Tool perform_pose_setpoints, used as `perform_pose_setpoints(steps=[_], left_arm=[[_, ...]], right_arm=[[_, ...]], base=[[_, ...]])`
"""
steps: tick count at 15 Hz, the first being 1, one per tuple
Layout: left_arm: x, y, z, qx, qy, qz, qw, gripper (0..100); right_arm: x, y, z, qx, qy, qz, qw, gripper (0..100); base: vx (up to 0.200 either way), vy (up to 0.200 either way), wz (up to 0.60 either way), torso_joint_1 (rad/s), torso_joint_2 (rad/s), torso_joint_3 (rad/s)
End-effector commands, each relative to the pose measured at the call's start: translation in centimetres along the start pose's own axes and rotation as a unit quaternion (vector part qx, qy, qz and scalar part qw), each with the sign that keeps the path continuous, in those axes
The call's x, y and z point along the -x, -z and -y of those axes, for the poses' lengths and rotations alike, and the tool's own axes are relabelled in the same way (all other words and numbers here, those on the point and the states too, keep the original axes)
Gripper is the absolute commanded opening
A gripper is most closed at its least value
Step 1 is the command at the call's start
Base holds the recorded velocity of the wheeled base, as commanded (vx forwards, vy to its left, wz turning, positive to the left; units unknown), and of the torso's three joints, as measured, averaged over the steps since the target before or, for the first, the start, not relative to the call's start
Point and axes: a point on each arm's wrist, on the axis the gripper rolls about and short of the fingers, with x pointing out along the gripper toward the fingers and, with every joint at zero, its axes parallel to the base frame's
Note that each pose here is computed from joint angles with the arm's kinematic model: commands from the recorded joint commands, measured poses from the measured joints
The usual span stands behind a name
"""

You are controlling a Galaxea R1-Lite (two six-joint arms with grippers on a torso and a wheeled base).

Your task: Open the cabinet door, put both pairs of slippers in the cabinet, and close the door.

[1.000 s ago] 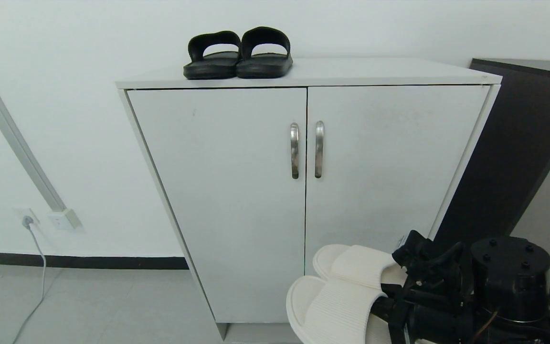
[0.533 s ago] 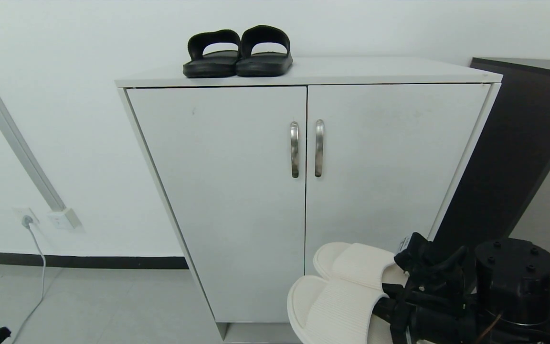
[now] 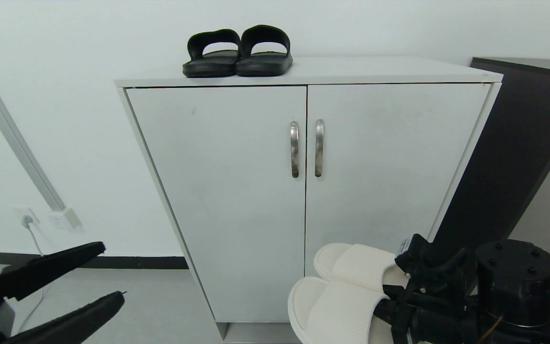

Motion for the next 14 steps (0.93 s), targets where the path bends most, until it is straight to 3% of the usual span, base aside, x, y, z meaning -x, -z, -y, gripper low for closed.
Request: perform_pose_setpoints(steps=[1,4,8,11,14], left_arm=[[-3.8,-1.8,1.0,0.015,0.074,-0.035,0.9965,100],[-8.2,-3.0,1.3,0.018,0.102,-0.061,0.9927,100],[-15.5,-2.8,0.4,0.029,0.128,-0.038,0.9907,100],[-18.8,-3.6,0.1,0.049,0.168,-0.040,0.9838,100],[-21.2,-3.7,0.7,0.050,0.196,-0.046,0.9782,100]], right_arm=[[0.1,0.0,0.0,0.000,-0.001,0.001,1.000,0],[0.1,0.2,0.0,0.001,-0.001,0.003,1.000,0],[0.2,0.3,0.0,0.000,-0.001,0.001,1.000,0],[0.2,0.3,0.0,0.000,-0.001,0.001,1.000,0],[0.1,0.3,0.0,0.000,-0.001,0.001,1.000,0]], base=[[0.000,0.000,0.00,0.000,0.00,0.000],[0.000,0.000,0.00,0.000,0.00,0.000],[0.000,0.000,0.00,0.000,0.00,0.000],[0.000,0.000,0.00,0.000,0.00,0.000],[0.000,0.000,0.00,0.000,0.00,0.000]])
